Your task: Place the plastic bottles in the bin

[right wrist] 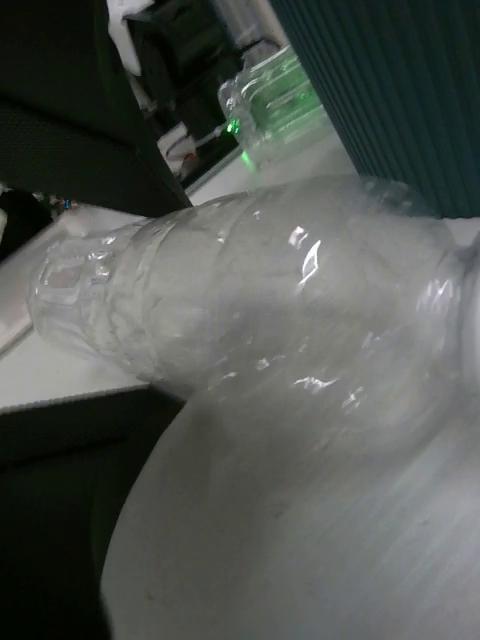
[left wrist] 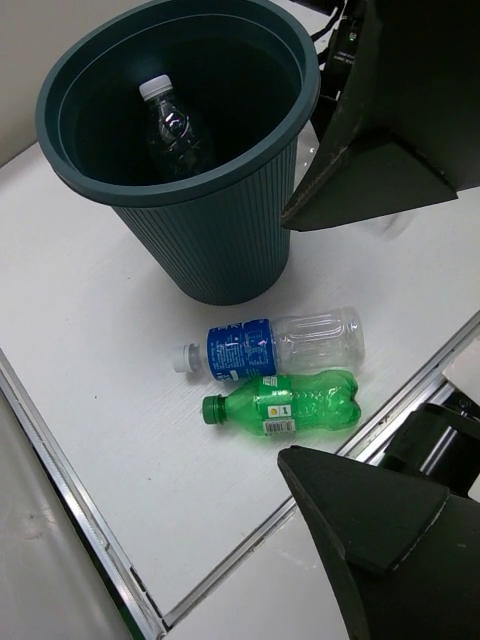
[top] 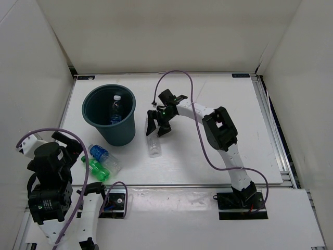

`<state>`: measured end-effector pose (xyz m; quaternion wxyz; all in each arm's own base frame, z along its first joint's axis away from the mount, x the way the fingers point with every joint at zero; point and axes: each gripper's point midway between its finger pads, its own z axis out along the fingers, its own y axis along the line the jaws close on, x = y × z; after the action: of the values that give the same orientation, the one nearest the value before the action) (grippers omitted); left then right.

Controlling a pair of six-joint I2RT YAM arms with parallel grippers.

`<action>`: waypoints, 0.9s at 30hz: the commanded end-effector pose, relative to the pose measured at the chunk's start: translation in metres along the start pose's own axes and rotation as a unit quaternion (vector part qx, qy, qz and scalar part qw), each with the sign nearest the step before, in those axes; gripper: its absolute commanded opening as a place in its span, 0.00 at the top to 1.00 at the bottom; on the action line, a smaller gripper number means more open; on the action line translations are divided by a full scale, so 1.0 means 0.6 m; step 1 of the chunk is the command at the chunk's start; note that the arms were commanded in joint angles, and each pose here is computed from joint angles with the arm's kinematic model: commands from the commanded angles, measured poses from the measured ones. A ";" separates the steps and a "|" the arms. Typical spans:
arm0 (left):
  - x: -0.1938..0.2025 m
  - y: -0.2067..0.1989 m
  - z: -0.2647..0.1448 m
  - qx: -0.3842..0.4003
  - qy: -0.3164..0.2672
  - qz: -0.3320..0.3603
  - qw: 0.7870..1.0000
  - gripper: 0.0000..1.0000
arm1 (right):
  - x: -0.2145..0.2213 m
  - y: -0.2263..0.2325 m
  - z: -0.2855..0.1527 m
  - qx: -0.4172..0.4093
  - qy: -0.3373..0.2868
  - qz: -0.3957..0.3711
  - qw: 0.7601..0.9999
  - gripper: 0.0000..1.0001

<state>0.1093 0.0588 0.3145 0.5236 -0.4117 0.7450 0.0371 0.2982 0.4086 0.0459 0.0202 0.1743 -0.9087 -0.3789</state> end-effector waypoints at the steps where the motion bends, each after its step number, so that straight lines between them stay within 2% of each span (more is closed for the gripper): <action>1: 0.014 0.016 -0.009 -0.015 0.023 0.027 0.999 0.00 | 0.000 0.003 -0.008 -0.001 -0.003 0.003 1.000 0.37; 4: 0.018 0.018 -0.006 -0.019 0.028 0.029 0.999 0.00 | 0.013 0.023 -0.043 0.003 -0.018 -0.010 1.000 0.54; 8: 0.031 0.021 0.001 -0.022 0.031 0.008 0.999 0.00 | 0.024 0.058 -0.125 0.020 -0.071 -0.035 0.997 0.65; 11: 0.049 0.031 0.005 -0.026 0.035 0.001 0.999 0.00 | 0.008 0.121 -0.219 0.008 -0.146 -0.047 0.988 0.69; 14: 0.067 0.031 0.011 -0.020 0.046 -0.008 0.999 0.00 | -0.020 0.222 -0.324 -0.026 -0.233 -0.072 0.970 0.73; 17: 0.085 0.029 0.012 -0.008 0.061 -0.007 0.998 0.00 | -0.062 0.307 -0.380 -0.043 -0.302 -0.124 0.944 0.73; 18: 0.089 0.030 0.015 -0.010 0.065 -0.005 0.998 0.00 | -0.093 0.359 -0.413 -0.062 -0.337 -0.151 0.927 0.73; 22: 0.099 0.025 0.011 0.003 0.081 0.001 0.997 0.00 | -0.156 0.463 -0.424 -0.088 -0.403 -0.237 0.880 0.73; 24: 0.107 0.016 0.014 0.013 0.102 0.018 0.995 0.00 | -0.183 0.481 -0.415 -0.091 -0.435 -0.245 0.862 0.70; 25: 0.112 0.016 0.015 0.012 0.112 0.026 0.993 0.00 | -0.189 0.481 -0.382 -0.090 -0.432 -0.246 0.863 0.70; 26: 0.109 0.007 0.012 0.022 0.118 0.031 0.992 0.00 | -0.203 0.496 -0.376 -0.101 -0.451 -0.255 0.849 0.68; 27: 0.108 0.003 0.011 0.027 0.121 0.035 0.992 0.00 | -0.207 0.502 -0.360 -0.101 -0.455 -0.261 0.845 0.66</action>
<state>0.1104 0.0383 0.2688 0.4822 -0.4008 0.7790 -0.0049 0.3348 0.4624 0.4631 -0.4580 0.2163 -0.6874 -0.5204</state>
